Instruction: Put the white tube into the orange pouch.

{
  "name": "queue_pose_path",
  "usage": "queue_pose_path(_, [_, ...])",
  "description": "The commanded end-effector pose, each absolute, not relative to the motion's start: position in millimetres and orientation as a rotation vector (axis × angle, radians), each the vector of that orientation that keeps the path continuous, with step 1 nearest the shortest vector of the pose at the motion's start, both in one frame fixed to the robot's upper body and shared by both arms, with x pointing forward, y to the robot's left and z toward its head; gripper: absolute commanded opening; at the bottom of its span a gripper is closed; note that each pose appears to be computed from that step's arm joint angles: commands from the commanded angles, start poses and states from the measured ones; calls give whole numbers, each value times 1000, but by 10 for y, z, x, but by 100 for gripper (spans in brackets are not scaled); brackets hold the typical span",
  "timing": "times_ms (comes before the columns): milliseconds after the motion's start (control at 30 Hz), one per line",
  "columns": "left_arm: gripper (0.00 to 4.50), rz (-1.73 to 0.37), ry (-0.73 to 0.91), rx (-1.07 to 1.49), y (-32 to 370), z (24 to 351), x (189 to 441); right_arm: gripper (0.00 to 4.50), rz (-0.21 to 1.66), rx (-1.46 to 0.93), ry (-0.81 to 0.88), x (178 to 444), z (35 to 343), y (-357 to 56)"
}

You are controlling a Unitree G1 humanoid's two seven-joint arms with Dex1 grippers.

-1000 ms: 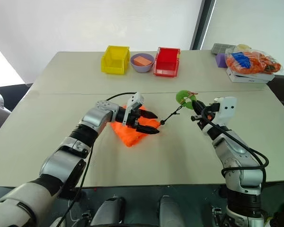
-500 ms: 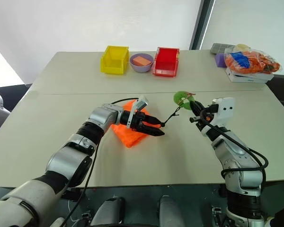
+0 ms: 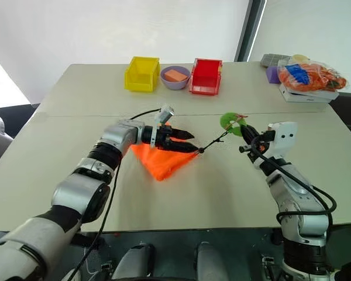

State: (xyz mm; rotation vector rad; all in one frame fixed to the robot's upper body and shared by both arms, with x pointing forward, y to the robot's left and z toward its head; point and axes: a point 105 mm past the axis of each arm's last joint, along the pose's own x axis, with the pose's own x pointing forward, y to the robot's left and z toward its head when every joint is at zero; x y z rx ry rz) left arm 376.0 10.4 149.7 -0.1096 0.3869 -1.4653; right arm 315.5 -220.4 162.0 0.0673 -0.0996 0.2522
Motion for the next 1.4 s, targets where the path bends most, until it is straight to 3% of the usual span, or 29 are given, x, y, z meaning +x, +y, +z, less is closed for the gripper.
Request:
queue_pose_path(33, [445, -1467, 320, -114, 100, 1674, 3810, 0, 222, -1, -138, 3115, 1690, -2317])
queue_pose_path(467, [445, -1536, 363, -28, 25, 1543, 3721, 0, 265, -63, -122, 2876, 1556, -2297])
queue_pose_path(900, [445, -1697, 361, 405, -277, 1334, 3556, 0, 297, -130, -135, 2695, 1506, -2196])
queue_pose_path(1100, [445, -1709, 290, 487, -353, 1370, 3557, 0, 303, -139, -148, 2674, 1501, -2170])
queue_pose_path(1400, [445, -1719, 315, 593, -339, 1255, 3550, 0, 342, -155, -157, 2676, 1493, -2098])
